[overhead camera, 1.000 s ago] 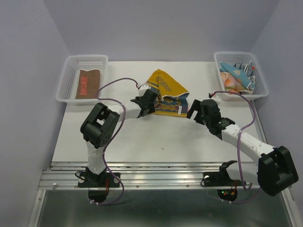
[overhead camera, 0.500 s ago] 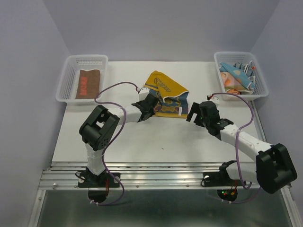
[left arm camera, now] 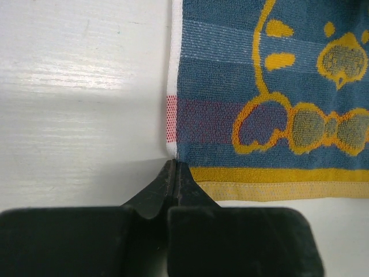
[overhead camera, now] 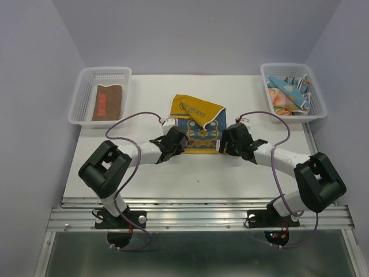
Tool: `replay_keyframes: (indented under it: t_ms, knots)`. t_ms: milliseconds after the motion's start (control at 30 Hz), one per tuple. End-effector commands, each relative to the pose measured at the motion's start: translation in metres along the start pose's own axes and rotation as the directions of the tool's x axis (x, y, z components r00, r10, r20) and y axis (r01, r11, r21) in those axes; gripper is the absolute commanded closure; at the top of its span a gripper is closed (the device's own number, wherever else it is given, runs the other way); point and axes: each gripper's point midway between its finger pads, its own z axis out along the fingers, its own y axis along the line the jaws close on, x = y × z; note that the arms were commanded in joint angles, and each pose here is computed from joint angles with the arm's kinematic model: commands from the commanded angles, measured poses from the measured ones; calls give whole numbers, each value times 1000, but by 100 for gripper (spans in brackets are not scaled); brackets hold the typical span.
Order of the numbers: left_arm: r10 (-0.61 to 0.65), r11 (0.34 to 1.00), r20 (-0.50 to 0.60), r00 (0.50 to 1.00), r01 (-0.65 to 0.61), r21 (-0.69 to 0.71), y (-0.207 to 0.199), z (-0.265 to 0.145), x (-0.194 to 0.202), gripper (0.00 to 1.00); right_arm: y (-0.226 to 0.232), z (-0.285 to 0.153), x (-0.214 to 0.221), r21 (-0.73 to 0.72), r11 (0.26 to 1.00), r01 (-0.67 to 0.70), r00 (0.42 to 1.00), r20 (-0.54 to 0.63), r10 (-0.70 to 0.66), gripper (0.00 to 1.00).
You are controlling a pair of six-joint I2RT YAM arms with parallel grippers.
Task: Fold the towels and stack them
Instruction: Flatten out the crumpled towel
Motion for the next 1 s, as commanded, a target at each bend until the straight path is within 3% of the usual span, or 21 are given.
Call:
replay_keyframes:
  t_ms: [0, 133, 700, 767, 800, 900, 933, 967]
  knots:
    - [-3, 1000, -38, 999, 4, 31, 0, -4, 15, 100, 15, -3, -3, 34, 999, 21, 999, 24, -22, 22]
    - [2, 999, -40, 999, 0, 41, 2, -5, 19, 100, 2, -1, 9, 102, 995, -10, 1000, 14, 9, 35]
    - [0, 997, -23, 1000, 1, 75, 2, -14, 18, 100, 1, 20, 21, 120, 992, -46, 999, 21, 43, 39]
    - [0, 997, -21, 1000, 1, 74, 3, -15, 17, 100, 1, 24, 24, 125, 991, -48, 999, 9, 47, 47]
    - [-1, 997, -19, 1000, 2, 76, 2, -15, 17, 100, 1, 24, 26, 129, 990, -49, 999, 3, 49, 57]
    - [-4, 997, -14, 1000, 5, 83, 1, -17, 14, 100, 5, 21, 30, 99, 993, -60, 998, -17, 62, 75]
    - [-4, 997, -14, 1000, 5, 83, 1, -17, 14, 100, 6, 21, 34, 92, 994, -59, 998, -28, 62, 75]
    - [-5, 996, -11, 1000, 6, 86, 0, -18, 13, 100, 11, 17, 30, 60, 996, -68, 997, -18, 69, 86]
